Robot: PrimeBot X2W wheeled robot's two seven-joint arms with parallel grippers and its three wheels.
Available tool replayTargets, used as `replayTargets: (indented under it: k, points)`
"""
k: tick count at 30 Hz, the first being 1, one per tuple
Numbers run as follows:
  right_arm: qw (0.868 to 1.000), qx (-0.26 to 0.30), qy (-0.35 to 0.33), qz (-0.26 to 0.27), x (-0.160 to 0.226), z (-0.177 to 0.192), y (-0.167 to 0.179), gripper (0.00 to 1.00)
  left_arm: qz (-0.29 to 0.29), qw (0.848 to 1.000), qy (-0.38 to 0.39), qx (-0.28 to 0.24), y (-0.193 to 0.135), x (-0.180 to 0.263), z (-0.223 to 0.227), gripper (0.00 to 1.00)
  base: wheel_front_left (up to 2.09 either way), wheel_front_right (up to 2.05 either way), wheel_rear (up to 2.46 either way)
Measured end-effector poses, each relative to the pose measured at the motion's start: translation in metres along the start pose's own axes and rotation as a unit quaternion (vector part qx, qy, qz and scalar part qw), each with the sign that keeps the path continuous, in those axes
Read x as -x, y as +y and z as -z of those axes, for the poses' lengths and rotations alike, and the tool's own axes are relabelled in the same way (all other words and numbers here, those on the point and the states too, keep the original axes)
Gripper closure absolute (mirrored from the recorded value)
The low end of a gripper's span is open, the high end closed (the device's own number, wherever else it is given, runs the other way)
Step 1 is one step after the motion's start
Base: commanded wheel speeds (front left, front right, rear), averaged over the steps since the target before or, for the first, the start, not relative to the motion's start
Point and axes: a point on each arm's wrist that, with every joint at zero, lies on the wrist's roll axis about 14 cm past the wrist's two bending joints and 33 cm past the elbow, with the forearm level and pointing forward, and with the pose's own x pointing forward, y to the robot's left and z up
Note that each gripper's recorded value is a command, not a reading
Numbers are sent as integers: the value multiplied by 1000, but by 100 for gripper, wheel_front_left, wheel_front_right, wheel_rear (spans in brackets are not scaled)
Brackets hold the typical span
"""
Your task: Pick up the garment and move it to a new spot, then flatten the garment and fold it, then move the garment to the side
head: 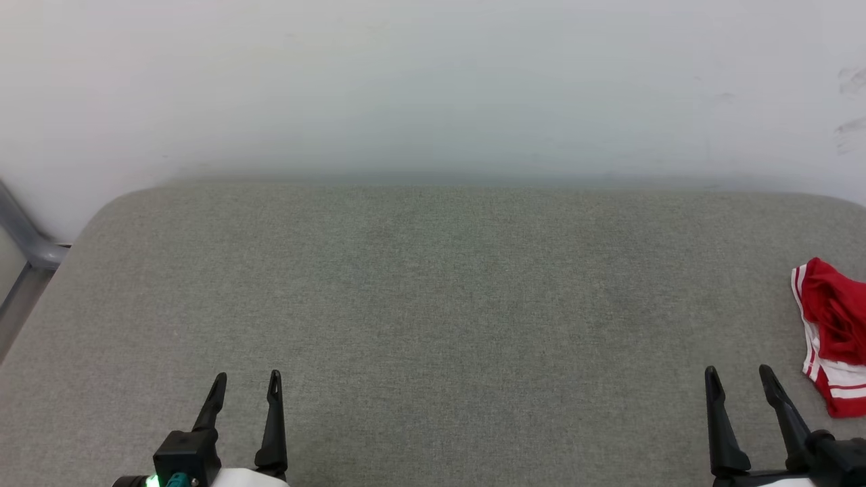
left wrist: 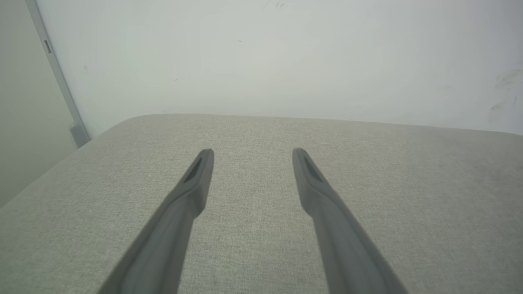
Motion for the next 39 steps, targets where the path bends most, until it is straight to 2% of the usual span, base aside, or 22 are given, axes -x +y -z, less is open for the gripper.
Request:
replayTargets:
  k: [7, 8, 14, 25, 39]
  points:
    - [1000, -5, 6, -1, 2, 4, 2, 0, 4, 1000, 4, 4, -1, 1, 2, 0, 0, 0, 0]
    - [1000, -5, 7, -2, 2, 4, 2, 100, 3, 1000, 5, 5, -1, 2, 3, 100, 0, 0, 0]
    - [999, -16, 37, 3, 7, 22, 0, 100, -3, 999, 49, 15, 1, 12, 28, 100, 0, 0, 0]
    - [991, -118, 55, 35, 7, 30, -8, 100, -32, 990, 66, 120, 9, 7, 33, 100, 0, 0, 0]
    - [969, -235, 57, 60, -4, 31, -13, 100, -47, 967, 71, 239, 11, -3, 32, 100, 0, 0, 0]
